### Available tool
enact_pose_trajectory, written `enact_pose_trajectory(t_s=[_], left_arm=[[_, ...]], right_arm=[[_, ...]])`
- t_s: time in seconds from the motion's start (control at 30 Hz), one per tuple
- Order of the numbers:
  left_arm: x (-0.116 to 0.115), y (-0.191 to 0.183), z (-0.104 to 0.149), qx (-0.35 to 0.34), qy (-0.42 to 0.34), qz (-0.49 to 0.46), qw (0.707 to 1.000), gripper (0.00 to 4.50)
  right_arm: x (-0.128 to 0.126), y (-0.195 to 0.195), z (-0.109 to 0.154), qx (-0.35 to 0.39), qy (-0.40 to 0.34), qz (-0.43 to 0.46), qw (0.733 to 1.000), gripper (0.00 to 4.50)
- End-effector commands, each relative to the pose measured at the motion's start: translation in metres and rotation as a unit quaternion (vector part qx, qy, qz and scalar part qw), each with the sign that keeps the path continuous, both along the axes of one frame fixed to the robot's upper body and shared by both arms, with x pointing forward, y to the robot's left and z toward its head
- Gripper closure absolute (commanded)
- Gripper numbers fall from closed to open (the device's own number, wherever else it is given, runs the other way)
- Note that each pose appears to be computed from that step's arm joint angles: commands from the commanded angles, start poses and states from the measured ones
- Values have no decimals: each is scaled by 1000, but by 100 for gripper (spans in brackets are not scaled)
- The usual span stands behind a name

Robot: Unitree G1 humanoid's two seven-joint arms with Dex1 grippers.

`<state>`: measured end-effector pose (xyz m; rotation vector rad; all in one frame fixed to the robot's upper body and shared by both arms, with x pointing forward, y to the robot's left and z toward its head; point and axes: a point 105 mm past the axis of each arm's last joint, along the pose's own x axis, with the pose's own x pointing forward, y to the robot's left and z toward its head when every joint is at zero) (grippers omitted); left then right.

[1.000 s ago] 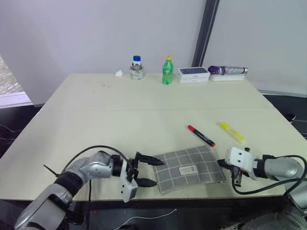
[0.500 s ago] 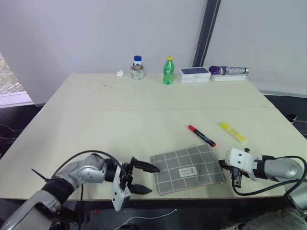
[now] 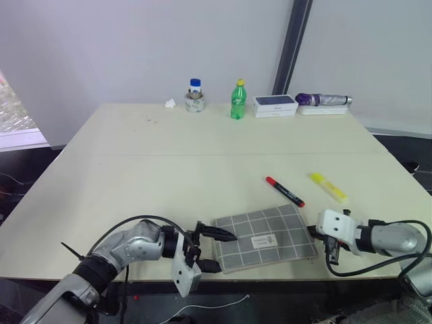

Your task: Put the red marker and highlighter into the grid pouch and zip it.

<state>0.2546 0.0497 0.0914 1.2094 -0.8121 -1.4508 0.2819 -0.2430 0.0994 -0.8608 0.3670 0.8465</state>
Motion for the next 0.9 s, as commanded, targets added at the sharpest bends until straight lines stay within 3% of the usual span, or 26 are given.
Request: enact_pose_trajectory(t_s=[0.03,0.3,0.4,0.63,0.9], left_arm=[[9,1,-7,18,-3,26,999,0],[14,-6,-1,1,-6,36,999,0],[14,-7,-3,0,8,40,999,80],[9,-4,1,-12,13,36,999,445],[13,4,20,-61,23,56,996,448]], right_arm=[[1,4,3,3,-11,8,1000,447],[2,6,2,4,-13,10,1000,447],[3,6,2,4,-14,10,1000,450],[3,6,1,1,-14,11,1000,450],[5,7,10,39,-23,3,999,450]])
